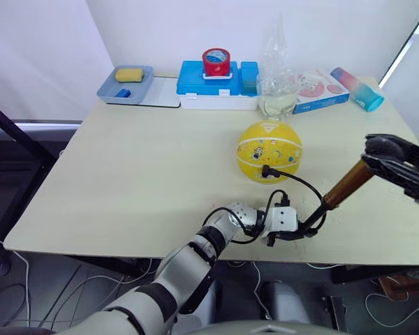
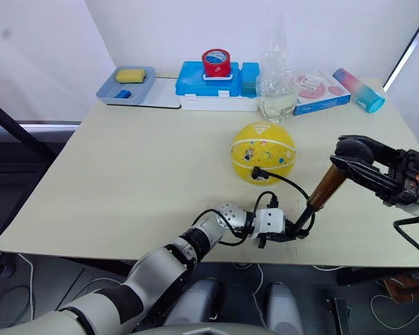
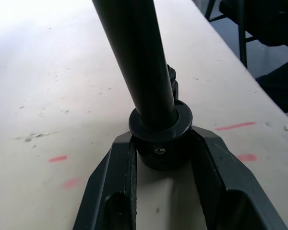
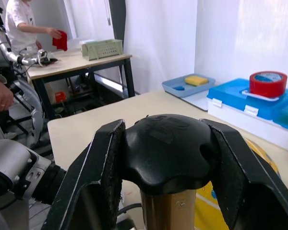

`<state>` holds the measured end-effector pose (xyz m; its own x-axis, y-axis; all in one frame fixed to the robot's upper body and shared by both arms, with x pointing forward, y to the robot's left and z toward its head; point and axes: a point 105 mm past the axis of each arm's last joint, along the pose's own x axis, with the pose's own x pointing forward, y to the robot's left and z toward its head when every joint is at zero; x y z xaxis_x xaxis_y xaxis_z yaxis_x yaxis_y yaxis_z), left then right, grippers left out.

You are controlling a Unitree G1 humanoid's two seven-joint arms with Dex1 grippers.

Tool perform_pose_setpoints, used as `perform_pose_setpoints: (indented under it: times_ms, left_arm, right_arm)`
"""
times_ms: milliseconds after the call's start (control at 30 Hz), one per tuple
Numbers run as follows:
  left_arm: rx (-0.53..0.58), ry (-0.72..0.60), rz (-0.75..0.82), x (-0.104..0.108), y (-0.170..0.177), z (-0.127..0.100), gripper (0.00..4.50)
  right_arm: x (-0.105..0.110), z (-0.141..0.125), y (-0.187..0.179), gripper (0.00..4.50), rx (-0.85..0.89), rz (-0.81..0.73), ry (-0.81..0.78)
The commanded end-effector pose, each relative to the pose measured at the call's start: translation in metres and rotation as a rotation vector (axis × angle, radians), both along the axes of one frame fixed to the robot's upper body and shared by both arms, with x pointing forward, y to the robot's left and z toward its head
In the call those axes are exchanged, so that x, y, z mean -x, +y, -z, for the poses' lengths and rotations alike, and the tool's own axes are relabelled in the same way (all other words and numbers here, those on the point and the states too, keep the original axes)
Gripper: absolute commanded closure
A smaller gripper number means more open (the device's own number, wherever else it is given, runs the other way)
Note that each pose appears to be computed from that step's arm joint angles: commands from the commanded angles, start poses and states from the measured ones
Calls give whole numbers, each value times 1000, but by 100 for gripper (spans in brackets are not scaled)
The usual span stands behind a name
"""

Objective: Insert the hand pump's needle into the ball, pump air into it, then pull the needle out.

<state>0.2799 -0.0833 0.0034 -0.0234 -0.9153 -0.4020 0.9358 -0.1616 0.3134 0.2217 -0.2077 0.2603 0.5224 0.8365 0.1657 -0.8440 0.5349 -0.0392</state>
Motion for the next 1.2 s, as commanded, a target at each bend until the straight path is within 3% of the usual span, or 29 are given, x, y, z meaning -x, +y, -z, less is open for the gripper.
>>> perform_pose_setpoints:
  times_ms: [33,200,367,500,700,933,1200]
  left_arm:
    - [-165,63,132,33,5,37,340]
    - [-160,66,130,34,4,37,340]
    - [-161,65,127,33,4,37,340]
    - [-161,66,126,33,4,37,340]
    - [-160,66,130,34,4,37,340]
    - [-161,63,130,34,4,37,340]
    - [-164,61,130,33,5,36,340]
  right_arm:
    - [1,-11,-12,256,28,138,-120]
    - [-5,66,-8,256,68,162,53]
    - [-8,120,-5,256,84,206,144]
    - [-9,132,-4,256,114,217,134]
    - [-5,95,-14,256,107,205,34]
    - [5,23,-21,256,61,163,-72]
    - [22,-37,-29,256,83,131,-120]
